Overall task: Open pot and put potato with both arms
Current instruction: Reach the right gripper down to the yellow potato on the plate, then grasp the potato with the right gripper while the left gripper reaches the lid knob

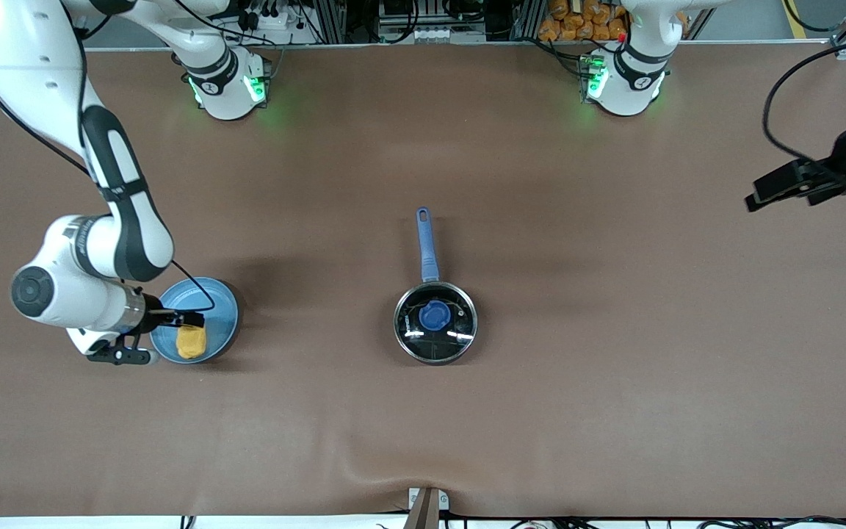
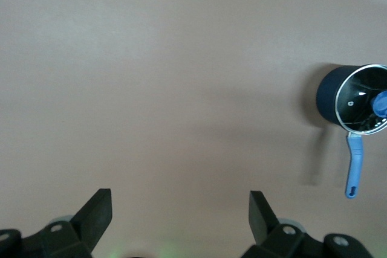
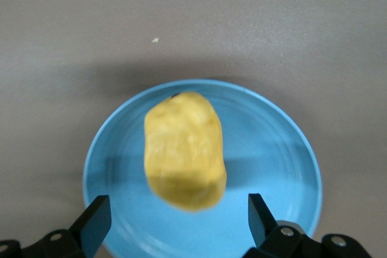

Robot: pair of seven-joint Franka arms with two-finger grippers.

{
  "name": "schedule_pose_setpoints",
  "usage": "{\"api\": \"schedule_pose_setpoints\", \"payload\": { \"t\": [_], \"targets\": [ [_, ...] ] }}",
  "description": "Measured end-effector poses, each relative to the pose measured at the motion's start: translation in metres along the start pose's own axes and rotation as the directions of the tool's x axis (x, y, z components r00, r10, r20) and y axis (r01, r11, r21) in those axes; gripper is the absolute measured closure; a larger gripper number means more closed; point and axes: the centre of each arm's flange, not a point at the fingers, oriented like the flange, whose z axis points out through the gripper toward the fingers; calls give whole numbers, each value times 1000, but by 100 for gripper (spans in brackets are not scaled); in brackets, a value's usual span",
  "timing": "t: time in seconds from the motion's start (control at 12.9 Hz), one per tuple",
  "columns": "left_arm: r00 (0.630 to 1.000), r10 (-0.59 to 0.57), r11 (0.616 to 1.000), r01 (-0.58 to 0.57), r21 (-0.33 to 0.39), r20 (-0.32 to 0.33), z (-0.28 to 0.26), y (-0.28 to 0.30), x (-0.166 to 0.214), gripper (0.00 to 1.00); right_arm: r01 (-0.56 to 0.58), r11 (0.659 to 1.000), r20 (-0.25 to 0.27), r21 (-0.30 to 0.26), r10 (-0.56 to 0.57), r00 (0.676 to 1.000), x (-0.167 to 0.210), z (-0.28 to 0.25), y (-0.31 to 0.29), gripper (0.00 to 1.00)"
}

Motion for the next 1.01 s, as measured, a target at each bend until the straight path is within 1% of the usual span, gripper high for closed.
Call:
{"api": "schedule_pose_setpoints", "payload": {
  "t": [0.23, 0.46, 0.54, 0.7, 0.77, 1.01],
  "targets": [
    [999, -39, 999, 39, -4, -3, 22, 55, 0, 0, -3, 1000, -46, -8, 3, 999, 7, 28, 2, 0],
    [997, -75, 997, 75, -9, 0, 51, 116, -3, 0, -1, 1000, -52, -10, 0, 999, 9, 37, 1, 0],
    [996, -87, 996, 87, -9, 4, 63, 133, -4, 0, 0, 1000, -55, -10, -1, 998, 10, 36, 0, 9],
    [993, -120, 993, 120, -14, 7, 88, 165, -4, 0, 1, 1000, -60, -9, -1, 998, 11, 34, 0, 33],
    [991, -137, 990, 137, -16, 2, 101, 182, -5, 0, 1, 1000, -61, -9, -2, 998, 12, 33, 0, 40],
    [981, -190, 982, 190, -13, -31, 145, 241, -14, 0, 2, 1000, -63, -9, -3, 998, 12, 32, -1, 40]
  ]
}}
